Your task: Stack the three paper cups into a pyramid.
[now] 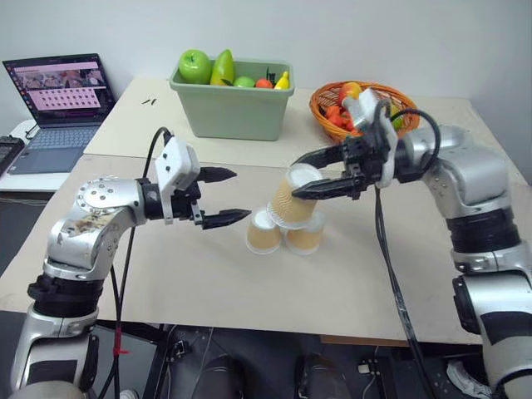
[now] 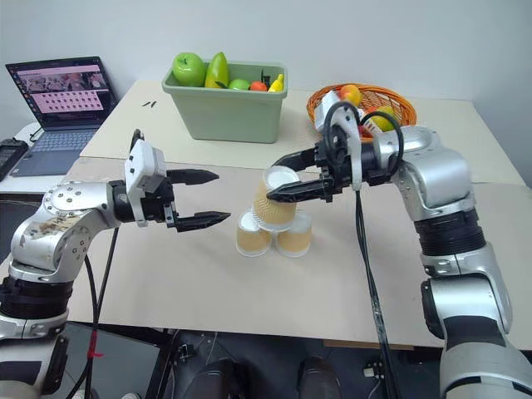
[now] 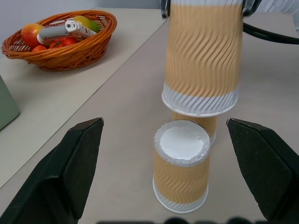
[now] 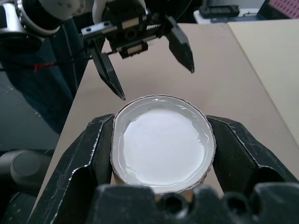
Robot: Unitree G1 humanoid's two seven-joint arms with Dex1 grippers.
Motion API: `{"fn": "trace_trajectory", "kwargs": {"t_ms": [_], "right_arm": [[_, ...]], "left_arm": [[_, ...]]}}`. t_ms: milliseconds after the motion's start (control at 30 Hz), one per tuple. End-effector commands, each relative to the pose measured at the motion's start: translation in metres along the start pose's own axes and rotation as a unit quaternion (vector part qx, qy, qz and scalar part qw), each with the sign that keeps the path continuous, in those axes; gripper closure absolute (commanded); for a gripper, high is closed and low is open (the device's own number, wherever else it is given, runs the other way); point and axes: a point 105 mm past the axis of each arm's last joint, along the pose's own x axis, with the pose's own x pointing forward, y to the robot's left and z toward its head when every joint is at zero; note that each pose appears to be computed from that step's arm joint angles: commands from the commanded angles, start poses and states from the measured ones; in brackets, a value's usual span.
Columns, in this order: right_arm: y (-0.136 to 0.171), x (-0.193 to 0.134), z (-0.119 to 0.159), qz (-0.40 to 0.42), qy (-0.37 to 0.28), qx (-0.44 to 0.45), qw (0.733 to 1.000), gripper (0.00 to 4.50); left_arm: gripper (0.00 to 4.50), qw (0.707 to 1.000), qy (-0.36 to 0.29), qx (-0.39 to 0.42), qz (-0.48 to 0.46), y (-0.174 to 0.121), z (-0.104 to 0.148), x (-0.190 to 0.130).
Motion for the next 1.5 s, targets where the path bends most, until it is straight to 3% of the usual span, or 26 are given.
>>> {"fn": "trace_trajectory", "kwargs": {"t_ms": [33,600,667,733,767,1033,1233,1333,1400,1500], "right_arm": [[-0.005,-0.005,0.012,-0.004,-0.003,-0.035,0.999,1.79],[-0.013,-0.001,0.003,-0.011,0.008,-0.032,0.999,1.79],[-0.013,-0.001,0.002,-0.013,0.009,-0.032,0.999,0.79],[-0.013,0.000,0.004,-0.017,0.006,-0.037,0.999,0.29],[-0.014,0.000,0.008,-0.020,0.000,-0.039,0.999,0.03],[-0.008,-0.015,0.036,-0.030,-0.048,-0.052,0.997,0.03],[0.009,-0.051,0.090,-0.046,-0.173,-0.039,0.983,0.03],[0.003,-0.075,0.101,-0.115,-0.225,-0.021,0.967,0.03],[-0.012,-0.091,0.088,-0.204,-0.228,0.000,0.952,0.03],[-0.049,-0.118,0.031,-0.409,-0.149,0.045,0.899,0.03]], "left_arm": [[0.00,1.000,-0.010,0.023,0.005,-0.002,0.014,-0.007],[0.00,1.000,-0.008,0.015,0.002,-0.006,0.013,-0.006],[0.00,1.000,-0.008,0.015,0.002,-0.006,0.013,-0.006],[0.00,1.000,-0.009,0.016,0.003,-0.005,0.013,-0.006],[0.00,1.000,-0.009,0.016,0.003,-0.005,0.013,-0.006],[0.00,1.000,-0.010,0.014,0.006,-0.005,0.012,-0.006],[0.00,0.999,-0.011,-0.003,0.036,-0.004,0.006,-0.011],[0.00,0.995,-0.012,-0.028,0.096,0.006,-0.004,-0.020],[0.00,0.986,-0.009,-0.044,0.160,0.016,-0.017,-0.029],[0.00,0.955,-0.001,-0.078,0.287,0.037,-0.040,-0.049]]}}
